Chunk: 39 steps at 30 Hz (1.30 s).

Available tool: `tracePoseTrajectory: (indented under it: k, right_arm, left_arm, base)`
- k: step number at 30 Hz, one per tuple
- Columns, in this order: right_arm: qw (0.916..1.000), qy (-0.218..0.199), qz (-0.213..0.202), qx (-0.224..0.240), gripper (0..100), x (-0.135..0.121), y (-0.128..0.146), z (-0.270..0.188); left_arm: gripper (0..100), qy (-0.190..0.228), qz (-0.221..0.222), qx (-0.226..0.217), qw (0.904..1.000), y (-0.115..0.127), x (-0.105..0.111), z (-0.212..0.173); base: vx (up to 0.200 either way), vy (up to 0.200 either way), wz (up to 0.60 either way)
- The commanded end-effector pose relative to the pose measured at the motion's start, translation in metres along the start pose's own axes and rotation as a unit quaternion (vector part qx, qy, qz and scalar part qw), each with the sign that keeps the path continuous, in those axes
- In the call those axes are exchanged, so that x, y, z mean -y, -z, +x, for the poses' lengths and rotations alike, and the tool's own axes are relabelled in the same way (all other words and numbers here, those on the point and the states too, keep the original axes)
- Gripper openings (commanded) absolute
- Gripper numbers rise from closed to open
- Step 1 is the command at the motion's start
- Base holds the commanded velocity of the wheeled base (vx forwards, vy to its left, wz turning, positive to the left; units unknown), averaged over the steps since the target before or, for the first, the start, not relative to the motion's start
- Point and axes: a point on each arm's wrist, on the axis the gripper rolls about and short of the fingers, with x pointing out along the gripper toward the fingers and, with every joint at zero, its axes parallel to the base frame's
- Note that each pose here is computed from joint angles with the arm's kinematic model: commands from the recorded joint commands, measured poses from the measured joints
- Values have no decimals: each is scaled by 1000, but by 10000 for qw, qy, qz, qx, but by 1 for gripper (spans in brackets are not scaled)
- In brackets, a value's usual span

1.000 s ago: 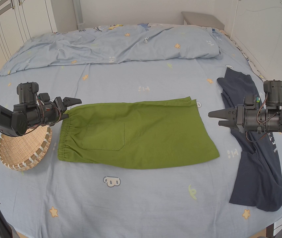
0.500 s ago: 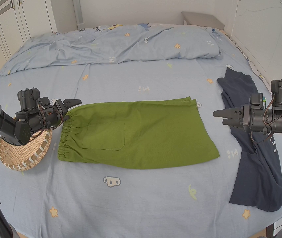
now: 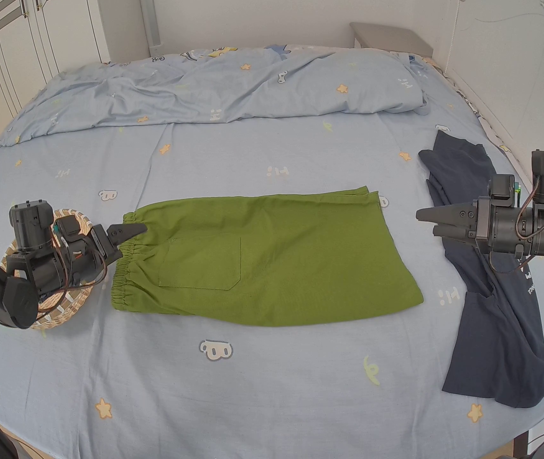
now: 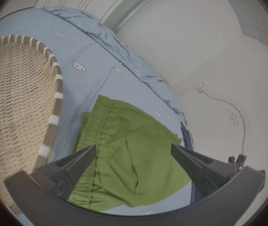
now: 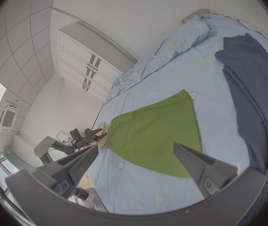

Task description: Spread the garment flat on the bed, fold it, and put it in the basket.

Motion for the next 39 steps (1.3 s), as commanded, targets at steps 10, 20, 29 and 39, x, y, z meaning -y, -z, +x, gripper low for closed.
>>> tracePoseTrajectory:
  k: [10, 20, 29, 39]
  right_arm:
    - [9998, -167, -128, -21, 100, -16, 5, -4]
    - [9998, -174, -126, -57, 100, -15, 7, -2]
    - [9998, -171, -116, -84, 100, -14, 8, -1]
    - [9998, -167, -119, -74, 100, -14, 8, -1]
  left_arm:
    - [100, -675, 528, 14, 9963, 33, -27, -5]
    - [100, -934, 829, 37, 9922, 46, -48, 16]
    - [100, -921, 763, 48, 9928, 45, -55, 25]
    - [100, -54, -418, -120, 9990, 29, -60, 29]
  base:
    - [0, 0, 0]
    - [0, 0, 0]
    - [0, 0, 0]
    - [0, 0, 0]
